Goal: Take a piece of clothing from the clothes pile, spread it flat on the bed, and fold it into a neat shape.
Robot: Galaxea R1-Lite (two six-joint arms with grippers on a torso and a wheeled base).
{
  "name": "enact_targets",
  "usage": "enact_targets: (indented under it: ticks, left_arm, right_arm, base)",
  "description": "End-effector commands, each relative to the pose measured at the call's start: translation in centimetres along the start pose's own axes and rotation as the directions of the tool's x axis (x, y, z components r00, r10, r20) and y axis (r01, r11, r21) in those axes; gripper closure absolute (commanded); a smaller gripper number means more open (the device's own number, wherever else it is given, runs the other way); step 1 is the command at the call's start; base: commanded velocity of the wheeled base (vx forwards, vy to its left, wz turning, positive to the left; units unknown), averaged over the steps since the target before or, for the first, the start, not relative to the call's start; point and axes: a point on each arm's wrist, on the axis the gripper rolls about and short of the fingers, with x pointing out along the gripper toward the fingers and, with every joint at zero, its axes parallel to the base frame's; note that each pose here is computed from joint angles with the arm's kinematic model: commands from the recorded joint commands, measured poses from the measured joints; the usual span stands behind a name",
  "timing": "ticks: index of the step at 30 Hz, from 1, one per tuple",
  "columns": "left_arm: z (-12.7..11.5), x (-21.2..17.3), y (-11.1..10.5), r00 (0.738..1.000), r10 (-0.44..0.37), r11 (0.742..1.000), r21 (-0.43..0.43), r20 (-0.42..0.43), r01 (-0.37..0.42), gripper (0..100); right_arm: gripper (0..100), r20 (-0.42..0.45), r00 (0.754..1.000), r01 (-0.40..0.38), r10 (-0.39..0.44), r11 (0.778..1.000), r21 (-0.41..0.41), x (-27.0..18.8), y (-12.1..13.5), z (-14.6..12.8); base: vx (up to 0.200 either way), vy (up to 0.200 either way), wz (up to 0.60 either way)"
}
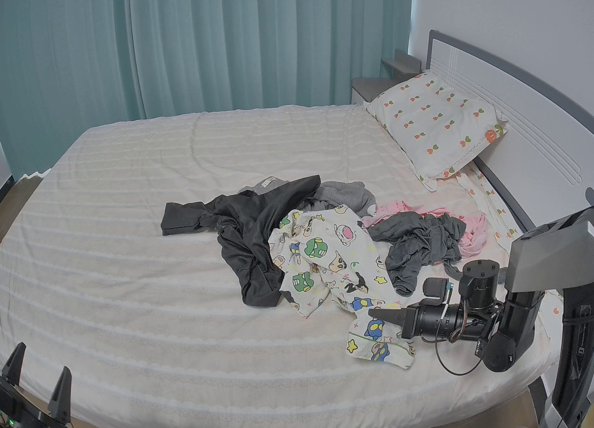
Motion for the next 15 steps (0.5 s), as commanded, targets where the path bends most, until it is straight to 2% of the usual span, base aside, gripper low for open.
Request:
enact_targets:
  ticks: [1,2,3,4,7,8,10,11,12,13,14,15]
  left_arm:
    - [7.9,2.0,-0.7,0.975,-0.221,0.975,0.032,0.009,0.221,0]
    - [8.0,2.5,-0.7,0.968,-0.249,0.968,0.042,-0.016,0.249,0]
    - [8.5,4.1,-0.9,0.942,-0.326,0.943,0.038,-0.080,0.330,0]
    - [9.1,5.1,-1.0,0.923,-0.371,0.926,0.028,-0.102,0.376,0]
    - [9.8,8.7,-1.4,0.858,-0.481,0.874,-0.029,-0.181,0.484,0]
    - [9.7,9.2,-1.5,0.847,-0.495,0.866,-0.038,-0.194,0.498,0]
    - [8.8,11.9,-2.5,0.766,-0.581,0.811,-0.111,-0.274,0.575,0]
    - [8.8,11.9,-2.5,0.766,-0.581,0.811,-0.111,-0.274,0.575,0]
    - [7.8,13.5,-3.5,0.694,-0.633,0.769,-0.173,-0.343,0.615,0]
    - [7.5,14.0,-3.9,0.671,-0.647,0.756,-0.187,-0.363,0.627,0]
    - [6.8,15.0,-4.7,0.624,-0.672,0.729,-0.212,-0.399,0.650,0]
    - [6.5,15.4,-5.1,0.605,-0.682,0.718,-0.220,-0.411,0.660,0]
  right_arm:
    - [100,0.080,0.979,-0.176,0.187,0.976,-0.127,-1.9,6.8,2.8]
    - [100,0.083,0.977,-0.186,0.198,0.973,-0.133,-1.9,7.1,2.9]
    - [100,0.101,0.967,-0.219,0.236,0.964,-0.153,-1.9,8.3,3.4]
    - [100,0.120,0.957,-0.242,0.264,0.955,-0.172,-1.7,9.1,4.1]
    - [100,0.194,0.925,-0.286,0.326,0.935,-0.210,-1.5,11.1,6.3]
    - [100,0.200,0.921,-0.292,0.334,0.933,-0.211,-1.5,11.3,6.6]
    - [100,0.208,0.902,-0.337,0.378,0.918,-0.209,-1.3,13.1,7.8]
    - [100,0.208,0.902,-0.337,0.378,0.918,-0.209,-1.3,13.1,7.8]
    - [100,0.216,0.889,-0.367,0.404,0.911,-0.190,-1.2,14.3,8.8]
    - [100,0.211,0.888,-0.378,0.409,0.909,-0.174,-1.1,14.6,8.9]
    - [100,0.196,0.887,-0.399,0.417,0.908,-0.126,-0.3,15.7,8.5]
    - [100,0.202,0.885,-0.406,0.420,0.907,-0.108,0.0,16.2,8.5]
  base:
    - [0.000,0.000,0.00]
    - [0.000,0.000,0.00]
    - [0.000,0.000,0.00]
    - [0.000,0.000,0.00]
    - [0.000,0.000,0.00]
    - [0.000,0.000,0.00]
    - [0.000,0.000,0.00]
    - [0.000,0.000,0.00]
    - [0.000,0.000,0.00]
    - [0.000,0.000,0.00]
    - [0.000,0.000,0.00]
    - [0.000,0.000,0.00]
